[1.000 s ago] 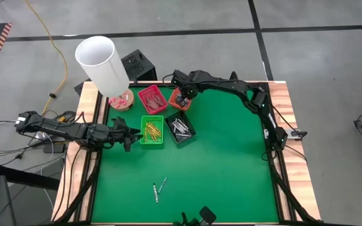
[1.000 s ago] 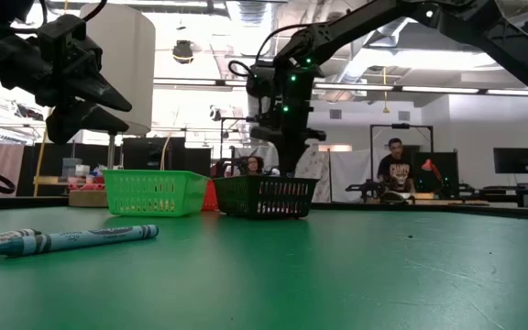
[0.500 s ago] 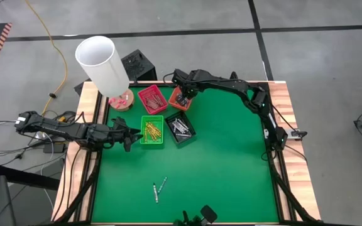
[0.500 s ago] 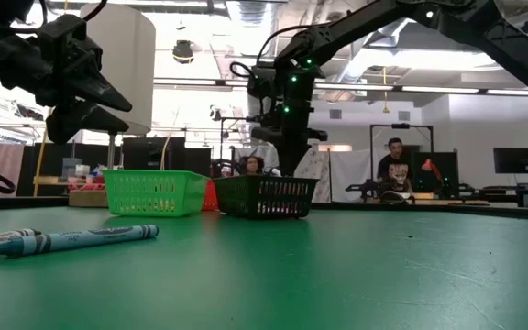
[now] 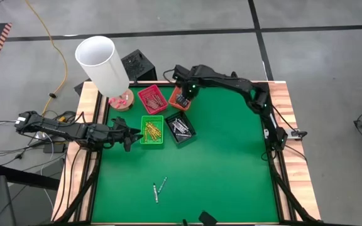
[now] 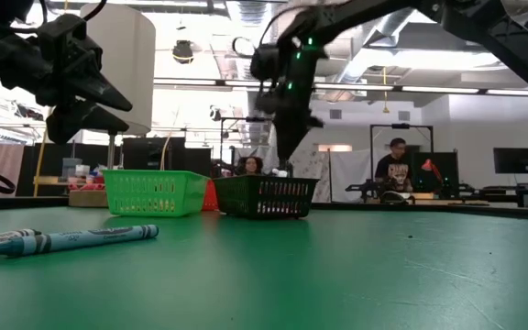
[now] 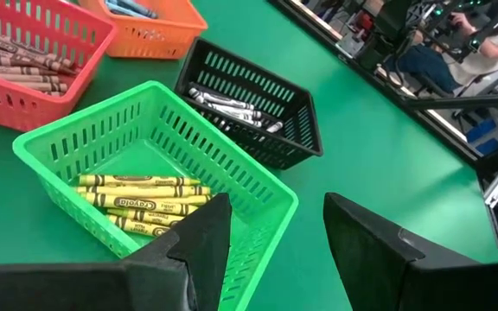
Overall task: Sort crayons
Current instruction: Put the blue crayon into the orange bin
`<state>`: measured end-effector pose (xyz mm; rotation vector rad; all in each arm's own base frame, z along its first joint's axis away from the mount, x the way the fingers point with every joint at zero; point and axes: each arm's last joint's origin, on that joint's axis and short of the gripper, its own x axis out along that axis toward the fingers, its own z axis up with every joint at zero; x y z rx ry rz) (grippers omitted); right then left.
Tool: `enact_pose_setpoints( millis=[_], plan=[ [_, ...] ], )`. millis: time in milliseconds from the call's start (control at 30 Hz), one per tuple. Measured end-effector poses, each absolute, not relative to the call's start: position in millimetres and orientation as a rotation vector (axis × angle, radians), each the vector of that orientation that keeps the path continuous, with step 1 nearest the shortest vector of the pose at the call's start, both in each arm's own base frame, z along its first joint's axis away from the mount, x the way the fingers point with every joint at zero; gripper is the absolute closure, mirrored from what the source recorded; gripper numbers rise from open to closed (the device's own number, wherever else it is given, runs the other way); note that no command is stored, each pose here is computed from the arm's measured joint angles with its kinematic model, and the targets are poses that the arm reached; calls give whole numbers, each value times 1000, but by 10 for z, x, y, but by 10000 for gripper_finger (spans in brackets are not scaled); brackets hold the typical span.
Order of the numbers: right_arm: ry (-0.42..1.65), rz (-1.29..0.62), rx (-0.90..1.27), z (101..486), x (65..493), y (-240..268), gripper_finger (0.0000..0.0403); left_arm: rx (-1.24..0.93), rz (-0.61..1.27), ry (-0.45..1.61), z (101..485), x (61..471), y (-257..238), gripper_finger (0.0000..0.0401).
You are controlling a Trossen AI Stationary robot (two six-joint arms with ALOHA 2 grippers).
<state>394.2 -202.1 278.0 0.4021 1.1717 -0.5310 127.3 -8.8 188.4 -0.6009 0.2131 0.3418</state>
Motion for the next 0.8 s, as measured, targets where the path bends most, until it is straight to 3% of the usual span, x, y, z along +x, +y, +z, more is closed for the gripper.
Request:
enact_pose_setpoints(
  millis=[300, 533, 800],
  plan=[
    [1205, -353, 343, 3689, 3633, -1589, 327, -602, 331, 184, 1914, 1283, -89, 226],
    [1076, -291, 233, 4369, 3051, -1105, 327, -563, 323, 180, 1923, 1285, -90, 226],
    [917, -205, 107, 4715, 2332, -469, 327, -594, 322, 163, 1936, 1289, -90, 226]
  ],
)
